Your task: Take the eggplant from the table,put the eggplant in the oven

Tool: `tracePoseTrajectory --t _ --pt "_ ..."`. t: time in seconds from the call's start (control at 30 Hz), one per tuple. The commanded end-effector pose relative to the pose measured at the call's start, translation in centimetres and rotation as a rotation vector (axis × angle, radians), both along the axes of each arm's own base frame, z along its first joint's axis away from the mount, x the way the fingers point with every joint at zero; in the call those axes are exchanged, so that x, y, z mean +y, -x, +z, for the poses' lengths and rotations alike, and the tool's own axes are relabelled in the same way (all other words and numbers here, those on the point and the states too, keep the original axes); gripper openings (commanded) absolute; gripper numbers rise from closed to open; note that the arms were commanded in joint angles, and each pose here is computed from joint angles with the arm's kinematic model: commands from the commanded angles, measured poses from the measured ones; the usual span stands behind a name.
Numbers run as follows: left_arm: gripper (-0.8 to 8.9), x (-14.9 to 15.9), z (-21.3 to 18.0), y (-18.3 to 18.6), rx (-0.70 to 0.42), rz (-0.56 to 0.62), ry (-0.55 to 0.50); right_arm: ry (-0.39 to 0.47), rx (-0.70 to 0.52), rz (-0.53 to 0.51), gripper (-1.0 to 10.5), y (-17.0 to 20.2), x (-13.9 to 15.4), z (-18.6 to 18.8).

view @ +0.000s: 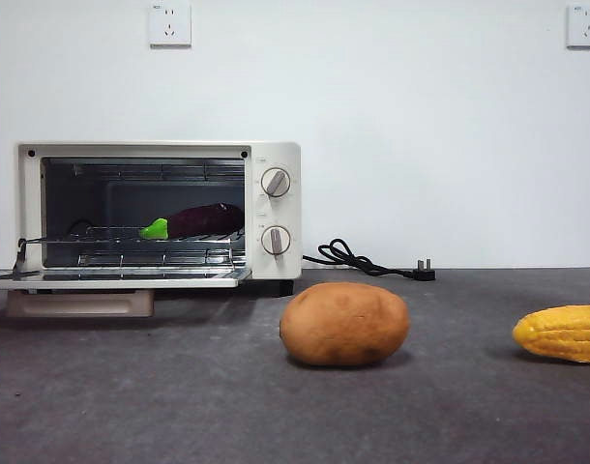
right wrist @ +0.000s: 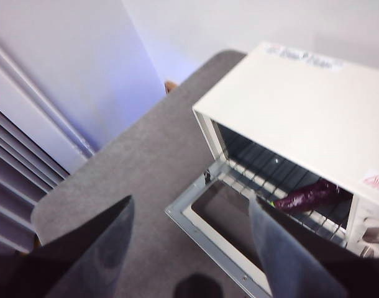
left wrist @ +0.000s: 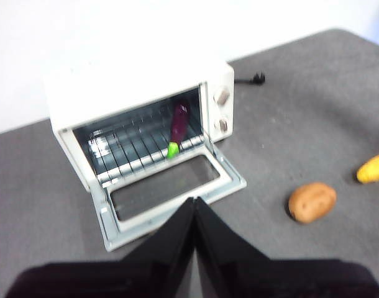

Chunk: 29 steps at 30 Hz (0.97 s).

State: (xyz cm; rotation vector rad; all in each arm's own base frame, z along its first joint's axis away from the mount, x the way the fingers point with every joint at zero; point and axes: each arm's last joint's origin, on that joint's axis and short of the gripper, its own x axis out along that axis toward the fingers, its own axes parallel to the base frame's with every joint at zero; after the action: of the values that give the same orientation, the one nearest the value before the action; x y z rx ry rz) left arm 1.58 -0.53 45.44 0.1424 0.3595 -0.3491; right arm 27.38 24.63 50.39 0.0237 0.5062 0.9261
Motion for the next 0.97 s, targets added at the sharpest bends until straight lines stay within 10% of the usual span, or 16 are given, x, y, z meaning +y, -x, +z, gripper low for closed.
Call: tracePoseTrajectory --t 0.03,0.97 --pt "-0.06 -0.2 0.3 -0.5 -0.031 -0.005 0.0 -0.057 -0.106 0.021 3.1 2.9 -2.4 2.8" --pt "-0.06 -1.0 0.6 -2.7 -0.012 -0.006 -0.008 -0.11 -0.635 -0.297 3.1 23.8 -21.9 12.1"
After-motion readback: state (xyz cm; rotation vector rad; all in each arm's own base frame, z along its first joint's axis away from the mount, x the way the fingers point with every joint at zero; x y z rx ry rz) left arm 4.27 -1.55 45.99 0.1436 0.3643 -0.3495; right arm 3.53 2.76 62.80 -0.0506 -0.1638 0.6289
